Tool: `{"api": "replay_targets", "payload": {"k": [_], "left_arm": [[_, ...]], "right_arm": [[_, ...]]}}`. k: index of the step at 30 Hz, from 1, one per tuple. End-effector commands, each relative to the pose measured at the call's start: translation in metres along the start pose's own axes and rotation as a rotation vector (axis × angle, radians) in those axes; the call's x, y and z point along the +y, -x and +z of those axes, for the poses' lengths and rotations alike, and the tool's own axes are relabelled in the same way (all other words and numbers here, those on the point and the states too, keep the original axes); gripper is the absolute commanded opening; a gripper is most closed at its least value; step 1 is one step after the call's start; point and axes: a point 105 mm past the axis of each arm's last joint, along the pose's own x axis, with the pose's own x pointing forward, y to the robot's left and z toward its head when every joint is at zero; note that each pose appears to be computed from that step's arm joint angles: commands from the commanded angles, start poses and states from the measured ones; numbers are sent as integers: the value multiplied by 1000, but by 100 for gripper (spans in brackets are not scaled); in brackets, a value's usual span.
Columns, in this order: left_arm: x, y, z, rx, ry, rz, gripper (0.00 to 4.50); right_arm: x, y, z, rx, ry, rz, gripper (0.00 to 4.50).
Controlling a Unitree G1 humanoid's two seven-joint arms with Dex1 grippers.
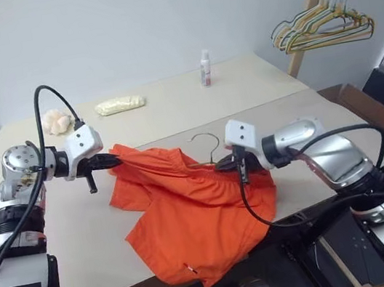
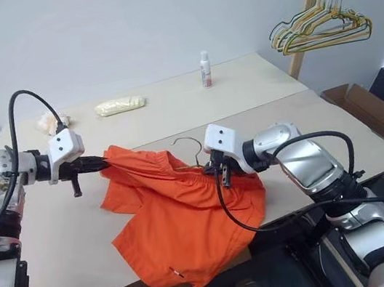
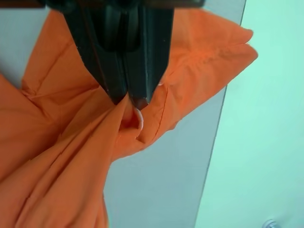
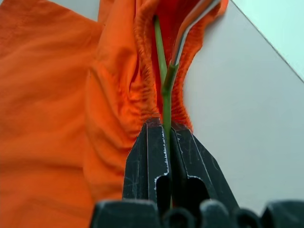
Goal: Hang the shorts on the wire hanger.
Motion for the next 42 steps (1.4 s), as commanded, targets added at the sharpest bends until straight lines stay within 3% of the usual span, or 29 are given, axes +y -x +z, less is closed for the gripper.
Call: {"api": "replay_targets", "payload": {"k": [1,15,24,32,38,42], "left_arm": [[12,16,15,-34,-45,64,1],[11,20,13,-24,-44,67,1],[-15,0,2,8,-49,-36,1],[-15,11,5,43,-102,-68,258],[-33,41,41,-41,-194,-229,448],[-42,37,72,-184,-231,-279,448]], "right_arm": [[-9,5,20,-132,-34,-87,0],[-13,15,-9,-28,-37,-107,0],[-11,34,41,-108,12,-14,0],[-15,44,49,-60,26,52,0],[-28,59,59,-20,39,61,0],[-34,60,64,5,62,60,0]]}}
